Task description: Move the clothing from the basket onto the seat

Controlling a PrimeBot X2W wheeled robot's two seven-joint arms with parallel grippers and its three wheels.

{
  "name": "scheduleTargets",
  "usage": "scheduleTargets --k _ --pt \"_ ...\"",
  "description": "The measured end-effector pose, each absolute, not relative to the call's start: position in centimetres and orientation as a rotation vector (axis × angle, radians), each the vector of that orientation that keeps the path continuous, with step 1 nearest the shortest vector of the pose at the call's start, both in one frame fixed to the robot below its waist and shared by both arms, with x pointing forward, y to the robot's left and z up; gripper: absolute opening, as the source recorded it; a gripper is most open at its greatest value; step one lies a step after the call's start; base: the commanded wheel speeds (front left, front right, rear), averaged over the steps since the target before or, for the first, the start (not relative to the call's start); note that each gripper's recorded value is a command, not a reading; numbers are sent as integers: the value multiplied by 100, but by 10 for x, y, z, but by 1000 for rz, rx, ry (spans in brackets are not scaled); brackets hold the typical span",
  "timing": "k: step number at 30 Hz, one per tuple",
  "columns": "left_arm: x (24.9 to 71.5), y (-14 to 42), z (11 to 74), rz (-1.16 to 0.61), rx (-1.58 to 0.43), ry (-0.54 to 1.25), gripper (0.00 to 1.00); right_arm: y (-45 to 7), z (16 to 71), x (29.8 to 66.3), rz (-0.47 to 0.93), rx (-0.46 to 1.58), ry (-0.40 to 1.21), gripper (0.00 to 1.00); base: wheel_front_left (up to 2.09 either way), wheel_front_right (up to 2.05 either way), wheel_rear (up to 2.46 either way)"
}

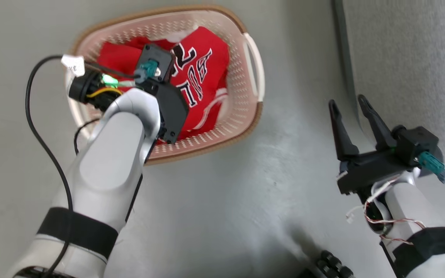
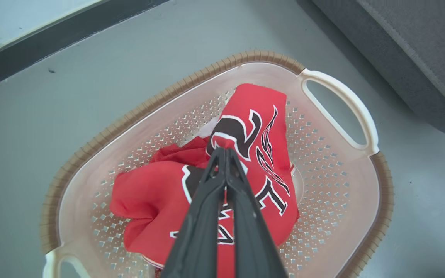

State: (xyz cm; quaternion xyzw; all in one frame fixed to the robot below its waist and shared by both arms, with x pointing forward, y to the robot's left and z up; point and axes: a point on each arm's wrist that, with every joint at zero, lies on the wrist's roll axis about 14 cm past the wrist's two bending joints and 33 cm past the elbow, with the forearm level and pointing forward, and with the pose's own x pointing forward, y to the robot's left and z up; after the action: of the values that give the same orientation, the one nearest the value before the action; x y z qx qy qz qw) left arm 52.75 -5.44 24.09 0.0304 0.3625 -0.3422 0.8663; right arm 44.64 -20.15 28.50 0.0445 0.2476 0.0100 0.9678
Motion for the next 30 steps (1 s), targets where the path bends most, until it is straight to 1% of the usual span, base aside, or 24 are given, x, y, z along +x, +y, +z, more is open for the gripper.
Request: scheduleTargets --k 8,13,17,30 --pt "523 -15 282 -601 -4 676 0 -196 302 440 41 96 471 100 0 0 0" --pt "520 10 312 -521 -58 605 0 -182 313 433 78 103 456 100 0 0 0" --pt "510 28 332 -474 -77 561 0 -173 325 431 101 106 430 100 0 0 0" --pt "481 47 408 -414 -168 368 0 -152 362 410 146 127 361 100 0 0 0"
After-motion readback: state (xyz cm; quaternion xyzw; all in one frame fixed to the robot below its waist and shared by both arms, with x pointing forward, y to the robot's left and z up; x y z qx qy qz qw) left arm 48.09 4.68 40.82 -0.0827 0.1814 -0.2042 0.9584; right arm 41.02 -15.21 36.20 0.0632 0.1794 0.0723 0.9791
